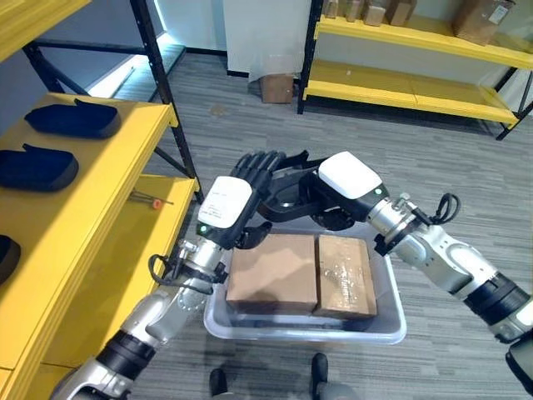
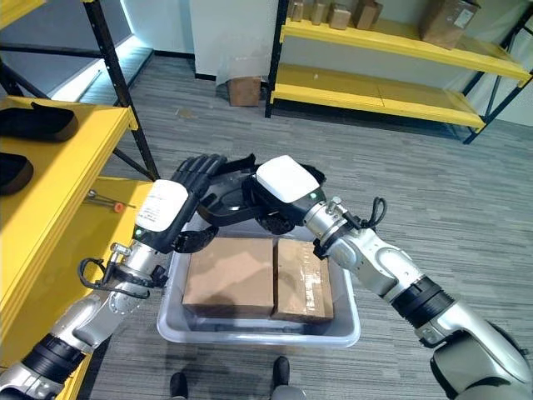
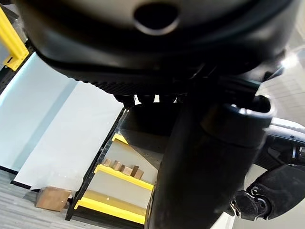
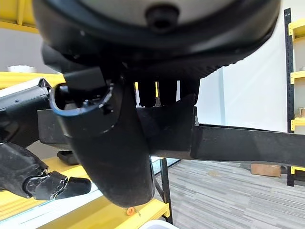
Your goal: Move parts from the plastic box to the shelf.
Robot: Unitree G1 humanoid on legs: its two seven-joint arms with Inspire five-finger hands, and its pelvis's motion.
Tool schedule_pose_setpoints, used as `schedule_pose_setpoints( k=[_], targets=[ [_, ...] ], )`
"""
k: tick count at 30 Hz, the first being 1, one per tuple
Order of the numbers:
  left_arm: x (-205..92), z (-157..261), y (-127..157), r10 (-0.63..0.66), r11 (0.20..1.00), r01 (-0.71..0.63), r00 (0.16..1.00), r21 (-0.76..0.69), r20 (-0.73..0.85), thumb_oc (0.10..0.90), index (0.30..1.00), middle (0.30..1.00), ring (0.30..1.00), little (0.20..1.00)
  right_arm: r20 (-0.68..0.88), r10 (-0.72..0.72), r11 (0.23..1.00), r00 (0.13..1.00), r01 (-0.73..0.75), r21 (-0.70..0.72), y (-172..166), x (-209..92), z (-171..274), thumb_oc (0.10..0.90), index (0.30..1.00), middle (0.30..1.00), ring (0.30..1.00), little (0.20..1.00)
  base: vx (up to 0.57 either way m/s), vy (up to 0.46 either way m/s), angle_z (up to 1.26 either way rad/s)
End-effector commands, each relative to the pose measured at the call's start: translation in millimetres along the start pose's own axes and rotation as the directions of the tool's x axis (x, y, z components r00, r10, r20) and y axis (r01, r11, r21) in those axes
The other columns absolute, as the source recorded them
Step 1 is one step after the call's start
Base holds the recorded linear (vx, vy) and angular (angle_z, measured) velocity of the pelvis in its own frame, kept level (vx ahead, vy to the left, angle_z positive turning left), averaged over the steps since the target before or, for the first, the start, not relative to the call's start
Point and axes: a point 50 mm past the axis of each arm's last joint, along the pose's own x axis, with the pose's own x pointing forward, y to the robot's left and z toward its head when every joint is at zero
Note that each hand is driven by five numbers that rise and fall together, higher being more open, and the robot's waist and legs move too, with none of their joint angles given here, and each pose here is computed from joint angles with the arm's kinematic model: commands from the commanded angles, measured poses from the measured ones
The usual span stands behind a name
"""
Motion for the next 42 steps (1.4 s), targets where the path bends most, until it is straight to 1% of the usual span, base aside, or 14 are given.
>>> schedule_pose_setpoints(
  k=[1, 24, 25, 26, 42],
  targets=[
    [28, 16, 19, 0.108, 0.992, -0.116, 0.981, 0.044, 0.164, 0.900, 1.000, 1.000, 1.000, 1.000, 0.153, -0.237, 0.970, 0.959, 0.242, -0.013, -58, 37, 23, 0.400, 0.300, 0.300, 0.300, 0.300, 0.00, 0.000, 0.00],
    [31, 9, 2, 0.049, 0.995, -0.060, 0.990, 0.085, 0.134, 0.900, 1.000, 1.000, 1.000, 1.000, 0.170, -0.262, 0.964, 0.950, 0.267, -0.008, -62, 43, 28, 0.400, 0.300, 0.300, 0.300, 0.300, 0.00, 0.001, -0.02],
    [30, 8, 1, 0.046, 0.995, -0.057, 0.990, 0.084, 0.131, 0.724, 0.753, 0.753, 0.753, 0.753, 0.171, -0.262, 0.963, 0.950, 0.268, -0.009, -62, 43, 28, 0.400, 0.300, 0.300, 0.300, 0.300, 0.00, 0.000, 0.00],
    [31, 9, 1, 0.049, 0.995, -0.060, 0.990, 0.083, 0.130, 0.400, 0.300, 0.300, 0.300, 0.300, 0.170, -0.263, 0.963, 0.949, 0.269, -0.009, -62, 43, 27, 0.400, 0.300, 0.300, 0.300, 0.300, 0.00, 0.000, 0.00],
    [31, 8, -1, 0.057, 0.995, -0.066, 0.991, 0.077, 0.119, 0.400, 0.300, 0.300, 0.300, 0.300, 0.166, -0.273, 0.960, 0.948, 0.278, -0.009, -62, 44, 27, 0.400, 0.300, 0.300, 0.300, 0.300, 0.00, 0.000, 0.00]
  ],
)
